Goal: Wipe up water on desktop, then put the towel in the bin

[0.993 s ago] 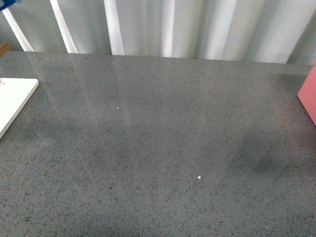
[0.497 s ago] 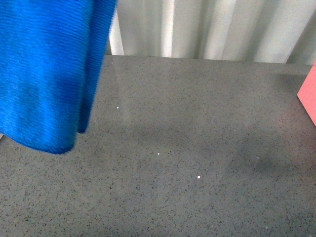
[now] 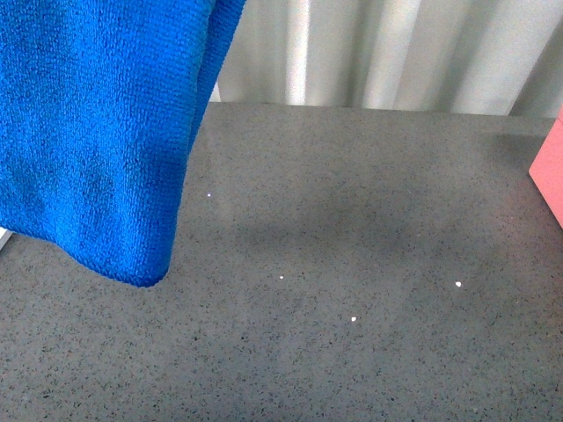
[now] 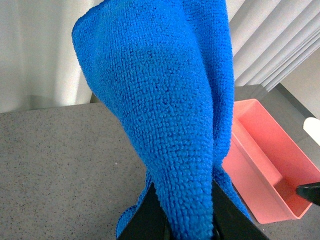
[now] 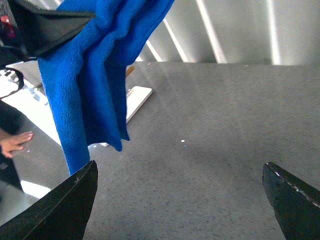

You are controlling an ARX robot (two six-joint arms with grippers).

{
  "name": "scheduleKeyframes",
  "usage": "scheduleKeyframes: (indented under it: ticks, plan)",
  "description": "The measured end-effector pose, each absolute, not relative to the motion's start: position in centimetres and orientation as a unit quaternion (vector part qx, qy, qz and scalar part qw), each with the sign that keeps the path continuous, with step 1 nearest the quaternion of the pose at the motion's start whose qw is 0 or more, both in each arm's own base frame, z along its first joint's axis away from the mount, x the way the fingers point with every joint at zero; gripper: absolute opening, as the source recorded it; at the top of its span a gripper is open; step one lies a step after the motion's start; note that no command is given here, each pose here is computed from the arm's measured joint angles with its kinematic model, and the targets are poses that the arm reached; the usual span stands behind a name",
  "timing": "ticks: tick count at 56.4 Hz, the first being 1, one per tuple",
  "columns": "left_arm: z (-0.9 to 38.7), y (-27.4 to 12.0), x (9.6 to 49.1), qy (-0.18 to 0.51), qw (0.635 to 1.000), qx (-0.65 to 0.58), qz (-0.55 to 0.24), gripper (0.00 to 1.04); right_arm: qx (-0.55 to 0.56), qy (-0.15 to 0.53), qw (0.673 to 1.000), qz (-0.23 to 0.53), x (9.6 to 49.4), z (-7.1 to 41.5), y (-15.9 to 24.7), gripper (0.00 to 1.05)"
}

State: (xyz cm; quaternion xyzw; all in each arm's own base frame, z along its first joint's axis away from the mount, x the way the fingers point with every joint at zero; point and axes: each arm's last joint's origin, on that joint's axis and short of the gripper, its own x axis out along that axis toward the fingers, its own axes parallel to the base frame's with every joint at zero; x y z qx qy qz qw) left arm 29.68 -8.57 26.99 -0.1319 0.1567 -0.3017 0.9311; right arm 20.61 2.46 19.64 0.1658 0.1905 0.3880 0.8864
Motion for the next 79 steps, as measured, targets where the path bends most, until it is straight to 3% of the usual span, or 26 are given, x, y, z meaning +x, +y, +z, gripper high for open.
scheduleKeyframes:
  ticks: [18, 54, 62, 74, 79]
  plan:
    - [27.0, -8.6, 29.7, 0.157, 0.931, -0.132, -0.301, 0.06, 0.185, 0.191, 0.798, 0.541, 25.1, 18.1, 11.0, 0.98]
    - [27.0, -8.5, 29.7, 0.157, 0.931, -0.133, -0.300, 0.06, 0.205, 0.182, 0.740, 0.614, 33.3, 18.6, 20.8, 0.97]
    - [27.0, -8.5, 29.7, 0.157, 0.933, -0.133, -0.296, 0.06, 0.211, 0.166, 0.727, 0.633, 33.6, 18.9, 21.4, 0.83]
    - [27.0, -8.4, 29.7, 0.156, 0.934, -0.133, -0.293, 0.06, 0.223, 0.167, 0.719, 0.637, 33.6, 19.0, 21.8, 0.53]
    - [27.0, -8.4, 29.7, 0.156, 0.934, -0.133, -0.293, 0.15, 0.226, 0.164, 0.719, 0.637, 33.5, 19.0, 21.7, 0.42]
